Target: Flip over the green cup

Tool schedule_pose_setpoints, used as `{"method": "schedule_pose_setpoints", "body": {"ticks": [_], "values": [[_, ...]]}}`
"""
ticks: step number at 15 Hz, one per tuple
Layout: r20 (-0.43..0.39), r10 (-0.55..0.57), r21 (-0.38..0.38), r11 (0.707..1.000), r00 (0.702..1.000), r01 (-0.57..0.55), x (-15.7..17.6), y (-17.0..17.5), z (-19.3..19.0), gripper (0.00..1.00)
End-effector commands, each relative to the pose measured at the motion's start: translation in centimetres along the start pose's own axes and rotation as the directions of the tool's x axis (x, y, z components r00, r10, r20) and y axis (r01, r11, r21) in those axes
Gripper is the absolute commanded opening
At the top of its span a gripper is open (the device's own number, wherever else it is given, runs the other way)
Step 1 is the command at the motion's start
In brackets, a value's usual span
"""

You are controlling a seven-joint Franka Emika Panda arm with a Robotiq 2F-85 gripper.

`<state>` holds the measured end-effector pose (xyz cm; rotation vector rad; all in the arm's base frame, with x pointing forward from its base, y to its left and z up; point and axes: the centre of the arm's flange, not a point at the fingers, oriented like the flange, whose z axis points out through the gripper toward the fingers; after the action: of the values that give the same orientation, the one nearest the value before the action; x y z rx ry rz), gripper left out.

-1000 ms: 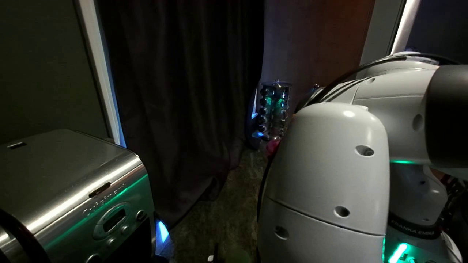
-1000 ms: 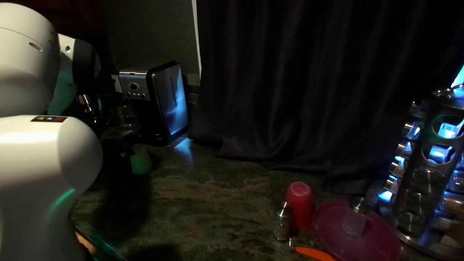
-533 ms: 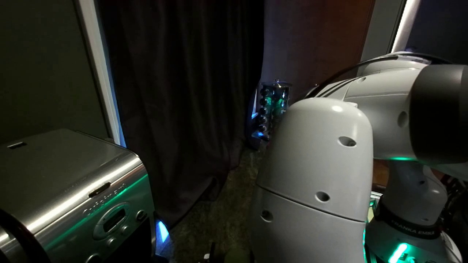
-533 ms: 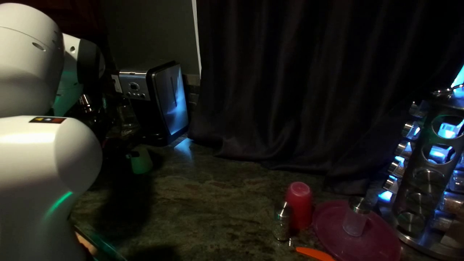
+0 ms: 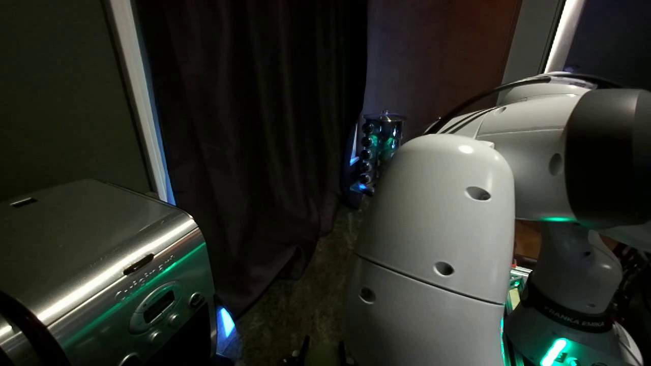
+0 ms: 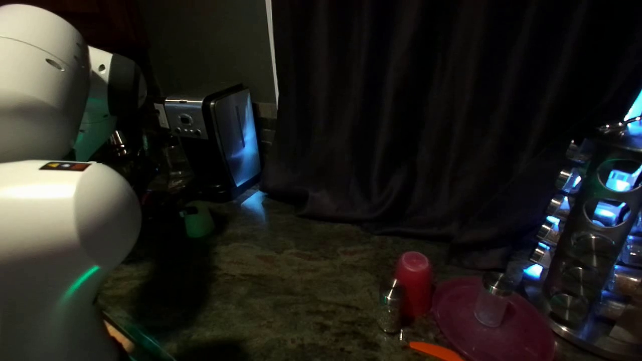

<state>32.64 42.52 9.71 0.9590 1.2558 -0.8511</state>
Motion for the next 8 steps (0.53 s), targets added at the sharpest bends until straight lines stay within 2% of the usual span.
{"method": "schedule_pose_setpoints", "body": {"ticks": [1,3,4,5,8], "values": [[-0.042,-0.015,0.021,1.000,0.999,0.016,1.28,-0.54,-0.30,0.35],[-0.041,-0.018,0.022,1.000,0.999,0.019,1.37,-0.61,-0.19,0.31],[-0.042,-0.020,0.022,1.000,0.999,0.021,1.41,-0.64,-0.20,0.54],[-0.043,-0.021,0.022,1.000,0.999,0.022,1.44,-0.65,-0.19,0.73],[-0.045,-0.026,0.023,0.999,0.999,0.027,1.51,-0.89,-0.25,0.87]]}}
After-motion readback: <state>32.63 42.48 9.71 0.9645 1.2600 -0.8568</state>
